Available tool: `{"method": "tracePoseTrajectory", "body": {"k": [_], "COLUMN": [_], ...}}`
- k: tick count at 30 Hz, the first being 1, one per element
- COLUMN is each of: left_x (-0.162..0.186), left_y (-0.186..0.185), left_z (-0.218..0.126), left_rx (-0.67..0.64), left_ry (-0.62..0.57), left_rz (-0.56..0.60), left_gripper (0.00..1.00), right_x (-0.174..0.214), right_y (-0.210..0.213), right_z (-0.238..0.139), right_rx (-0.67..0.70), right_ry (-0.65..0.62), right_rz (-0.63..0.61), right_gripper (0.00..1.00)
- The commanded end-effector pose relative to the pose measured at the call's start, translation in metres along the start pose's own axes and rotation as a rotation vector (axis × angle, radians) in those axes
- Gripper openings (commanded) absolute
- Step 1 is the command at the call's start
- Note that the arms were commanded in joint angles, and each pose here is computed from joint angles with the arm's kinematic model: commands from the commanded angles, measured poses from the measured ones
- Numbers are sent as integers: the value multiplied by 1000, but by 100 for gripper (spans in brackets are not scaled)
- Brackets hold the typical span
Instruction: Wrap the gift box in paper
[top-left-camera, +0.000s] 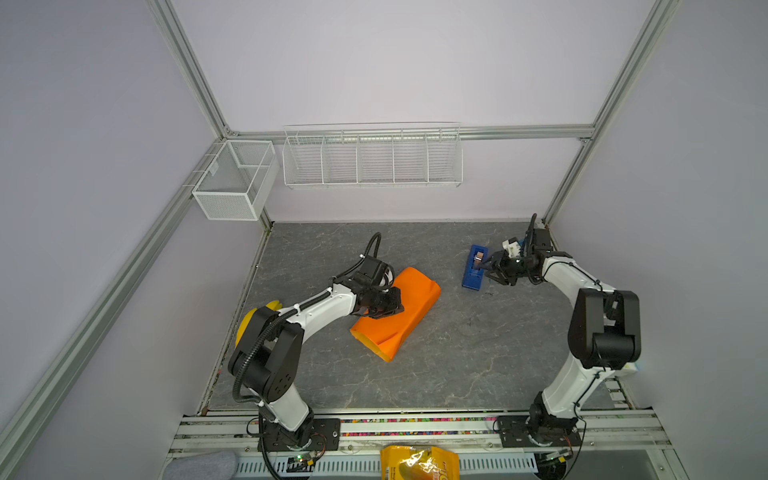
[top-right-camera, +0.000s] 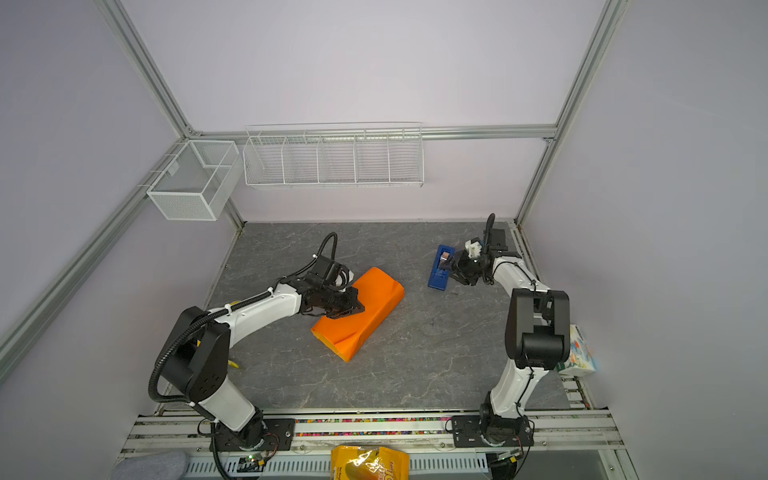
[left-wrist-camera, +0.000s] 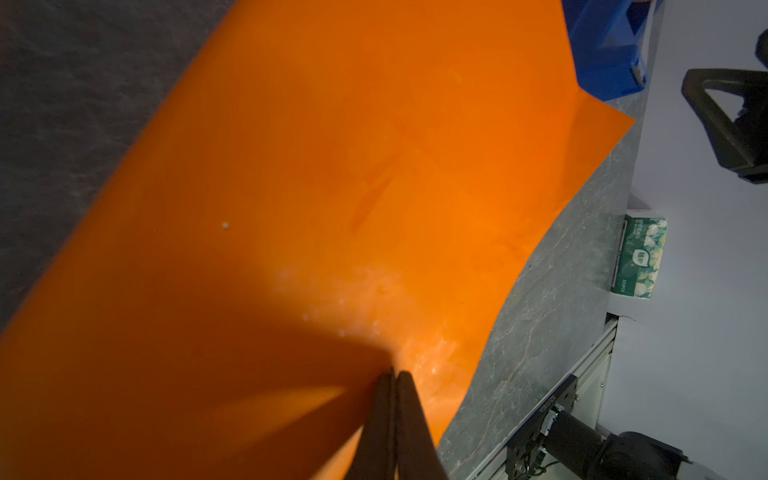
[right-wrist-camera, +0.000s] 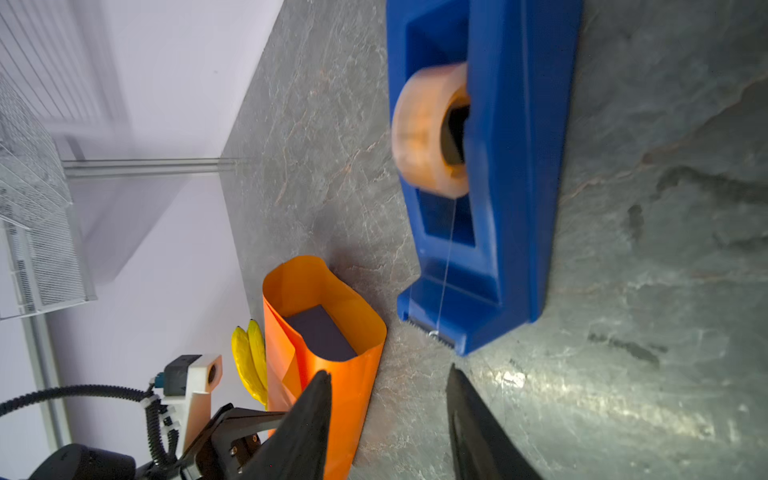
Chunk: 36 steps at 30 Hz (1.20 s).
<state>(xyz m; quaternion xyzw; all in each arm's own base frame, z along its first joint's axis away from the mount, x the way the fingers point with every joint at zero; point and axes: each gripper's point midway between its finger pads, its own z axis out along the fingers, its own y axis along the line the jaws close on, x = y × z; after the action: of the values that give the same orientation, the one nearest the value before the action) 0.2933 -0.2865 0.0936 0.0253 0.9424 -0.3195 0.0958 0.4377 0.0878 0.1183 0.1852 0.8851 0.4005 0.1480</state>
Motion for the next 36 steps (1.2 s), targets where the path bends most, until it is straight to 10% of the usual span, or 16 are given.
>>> {"method": "tracePoseTrajectory", "body": {"k": [1, 36], "left_x": [27, 25], "left_y": [46, 45], "left_z": [16, 15], "left_rx": [-155, -155], "left_ry": [87, 82], "left_rz": [-64, -71], "left_gripper": [0, 0], "right_x": [-7, -20], "right_y": [12, -19], "right_z": [4, 50], "right_rx": [-104, -236], "right_ry": [41, 84], "right_rz": [-24, 146], "right_gripper": [46, 16]}}
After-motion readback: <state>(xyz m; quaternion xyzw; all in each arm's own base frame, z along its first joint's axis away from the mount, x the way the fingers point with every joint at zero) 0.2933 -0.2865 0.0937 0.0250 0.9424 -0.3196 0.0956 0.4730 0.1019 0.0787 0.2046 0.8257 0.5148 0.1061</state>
